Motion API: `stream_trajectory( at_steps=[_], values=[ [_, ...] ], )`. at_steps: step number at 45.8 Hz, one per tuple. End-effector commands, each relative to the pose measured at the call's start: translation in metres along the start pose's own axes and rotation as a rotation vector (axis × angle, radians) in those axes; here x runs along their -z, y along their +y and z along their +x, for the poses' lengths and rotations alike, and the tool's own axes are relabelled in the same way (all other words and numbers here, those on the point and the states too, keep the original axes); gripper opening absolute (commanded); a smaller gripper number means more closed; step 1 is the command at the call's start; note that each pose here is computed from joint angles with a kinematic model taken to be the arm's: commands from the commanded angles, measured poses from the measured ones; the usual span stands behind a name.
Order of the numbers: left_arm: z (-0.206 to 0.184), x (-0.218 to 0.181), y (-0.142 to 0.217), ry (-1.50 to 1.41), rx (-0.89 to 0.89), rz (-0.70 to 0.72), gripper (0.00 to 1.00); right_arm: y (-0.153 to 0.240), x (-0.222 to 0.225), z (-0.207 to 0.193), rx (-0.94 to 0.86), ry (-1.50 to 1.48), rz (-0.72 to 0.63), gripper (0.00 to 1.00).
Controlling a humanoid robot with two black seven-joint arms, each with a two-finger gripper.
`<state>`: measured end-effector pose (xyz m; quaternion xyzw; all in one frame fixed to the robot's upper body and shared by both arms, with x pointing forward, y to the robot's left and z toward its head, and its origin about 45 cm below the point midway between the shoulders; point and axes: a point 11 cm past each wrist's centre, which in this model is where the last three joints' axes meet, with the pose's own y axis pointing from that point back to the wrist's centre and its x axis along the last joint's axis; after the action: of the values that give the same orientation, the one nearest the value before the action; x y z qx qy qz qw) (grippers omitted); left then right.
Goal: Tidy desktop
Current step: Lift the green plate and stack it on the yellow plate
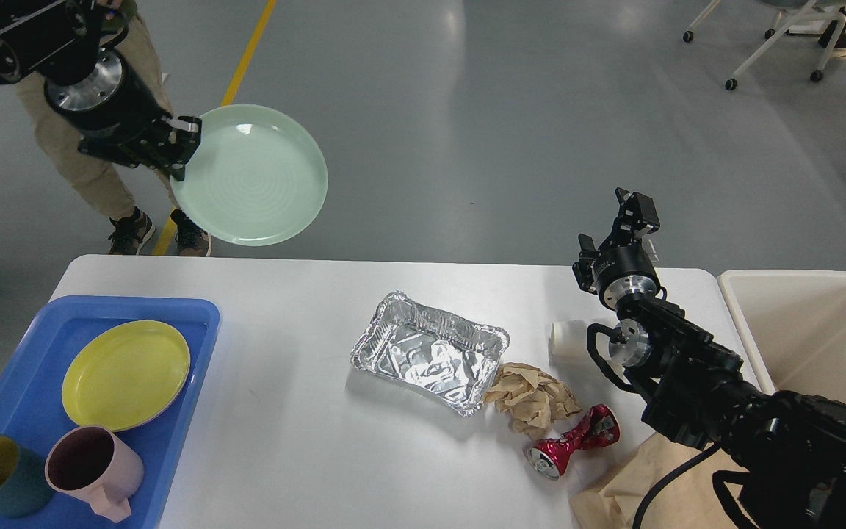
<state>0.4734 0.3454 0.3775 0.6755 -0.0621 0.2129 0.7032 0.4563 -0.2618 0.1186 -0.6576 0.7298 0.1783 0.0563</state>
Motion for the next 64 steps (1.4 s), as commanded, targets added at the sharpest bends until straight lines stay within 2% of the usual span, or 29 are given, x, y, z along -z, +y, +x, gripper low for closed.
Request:
stream_trajectory(
  at_steps=[1,14,20,26,32,46,64],
  values=[
    [-0.012,0.059,-0.015,0.116,0.023,0.035,0.0,0.0,0.0,0.0,0.0,0.0,0.0,1.0],
    [-0.065,0.159,-0.064,0.293,0.11,0.139,0.0,0.0,-0.001,0.0,-0.001,0.0,-0.001,1.0],
    [-0.089,0.189,-0.091,0.365,0.118,0.159,0.0,0.0,0.0,-0.001,0.001,-0.001,0.0,1.0],
    [-0.099,0.215,-0.1,0.417,0.076,0.193,0.0,0.0,0.0,0.0,0.0,0.0,0.0,1.0],
    [-0.106,0.225,-0.11,0.449,0.049,0.2,0.0,0.0,0.0,0.0,0.0,0.0,0.0,1.0],
    [-0.131,0.195,-0.151,0.397,0.129,0.186,0.0,0.0,0.0,0.0,0.0,0.0,0.0,1.0],
    [-0.142,0.201,-0.156,0.4,0.15,0.202,0.0,0.0,0.0,0.0,0.001,0.001,0.0,1.0]
  ],
)
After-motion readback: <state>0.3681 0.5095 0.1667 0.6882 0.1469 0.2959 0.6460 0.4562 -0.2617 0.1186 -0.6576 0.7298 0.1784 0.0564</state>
